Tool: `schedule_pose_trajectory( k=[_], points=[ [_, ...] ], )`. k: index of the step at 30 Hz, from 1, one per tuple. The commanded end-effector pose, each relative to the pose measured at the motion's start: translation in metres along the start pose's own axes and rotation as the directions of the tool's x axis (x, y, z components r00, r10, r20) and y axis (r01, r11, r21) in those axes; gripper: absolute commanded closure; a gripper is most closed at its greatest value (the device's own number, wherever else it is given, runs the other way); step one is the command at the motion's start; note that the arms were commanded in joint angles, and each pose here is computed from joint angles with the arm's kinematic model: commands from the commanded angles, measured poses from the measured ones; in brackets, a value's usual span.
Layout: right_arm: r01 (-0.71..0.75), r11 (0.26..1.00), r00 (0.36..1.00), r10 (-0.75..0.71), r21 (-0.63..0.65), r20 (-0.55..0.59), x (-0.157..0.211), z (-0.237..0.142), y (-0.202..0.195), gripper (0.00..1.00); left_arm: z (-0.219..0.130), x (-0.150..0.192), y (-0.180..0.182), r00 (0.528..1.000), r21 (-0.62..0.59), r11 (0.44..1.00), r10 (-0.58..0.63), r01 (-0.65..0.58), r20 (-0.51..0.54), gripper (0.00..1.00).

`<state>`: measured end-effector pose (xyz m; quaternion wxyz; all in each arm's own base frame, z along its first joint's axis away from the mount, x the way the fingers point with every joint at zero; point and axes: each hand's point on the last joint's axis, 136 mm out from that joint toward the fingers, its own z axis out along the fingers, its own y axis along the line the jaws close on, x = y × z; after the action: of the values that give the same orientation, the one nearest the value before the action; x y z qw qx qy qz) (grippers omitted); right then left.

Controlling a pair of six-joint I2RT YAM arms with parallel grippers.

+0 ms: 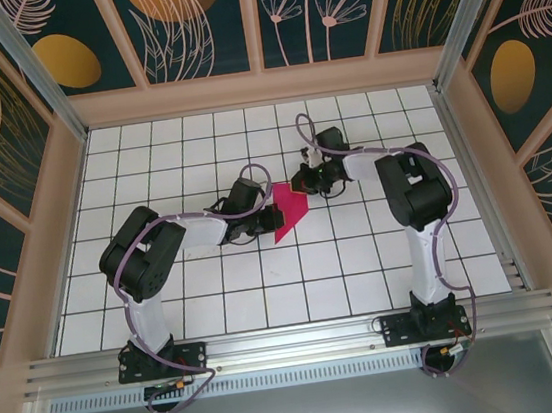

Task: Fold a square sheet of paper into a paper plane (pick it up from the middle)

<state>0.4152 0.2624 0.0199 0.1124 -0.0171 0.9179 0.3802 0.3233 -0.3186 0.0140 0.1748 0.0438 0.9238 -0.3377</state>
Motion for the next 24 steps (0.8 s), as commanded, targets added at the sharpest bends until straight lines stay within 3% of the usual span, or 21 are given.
schedule_pose_trajectory(
  k=[1, 5, 8, 14, 19, 24],
  points=[
    [-0.098, 0.981, 0.99, 0.079, 0.167, 0.119, -0.032, -0.01, -0.057, 1.0, 0.001, 0.061, 0.049, 0.979, -0.156, 0.986, -0.082, 0.053, -0.189, 1.0],
    [-0.128, 0.975, 0.981, 0.098, 0.184, 0.166, -0.051, -0.019, -0.058, 1.0, 0.001, 0.059, 0.048, 0.98, -0.155, 0.987, -0.077, 0.048, -0.185, 1.0],
    [-0.093, 0.985, 0.98, 0.065, 0.143, 0.19, -0.063, -0.028, -0.031, 1.0, 0.0, 0.051, 0.044, 0.984, -0.15, 0.988, -0.067, 0.042, -0.166, 1.0],
    [-0.079, 0.989, 0.969, 0.048, 0.124, 0.242, -0.06, -0.054, -0.003, 0.95, -0.007, 0.008, 0.009, 0.998, -0.086, 0.996, -0.018, 0.012, -0.063, 0.99],
    [-0.107, 0.989, 0.965, 0.078, 0.106, 0.249, -0.03, -0.065, 0.002, 0.75, -0.032, -0.045, -0.033, 0.994, -0.012, 1.0, 0.014, -0.013, 0.107, 0.79],
    [-0.123, 0.99, 0.962, 0.101, 0.073, 0.254, -0.001, -0.071, 0.013, 0.55, -0.06, -0.072, -0.041, 0.968, -0.032, 0.999, 0.005, 0.003, 0.253, 0.55]
  ],
)
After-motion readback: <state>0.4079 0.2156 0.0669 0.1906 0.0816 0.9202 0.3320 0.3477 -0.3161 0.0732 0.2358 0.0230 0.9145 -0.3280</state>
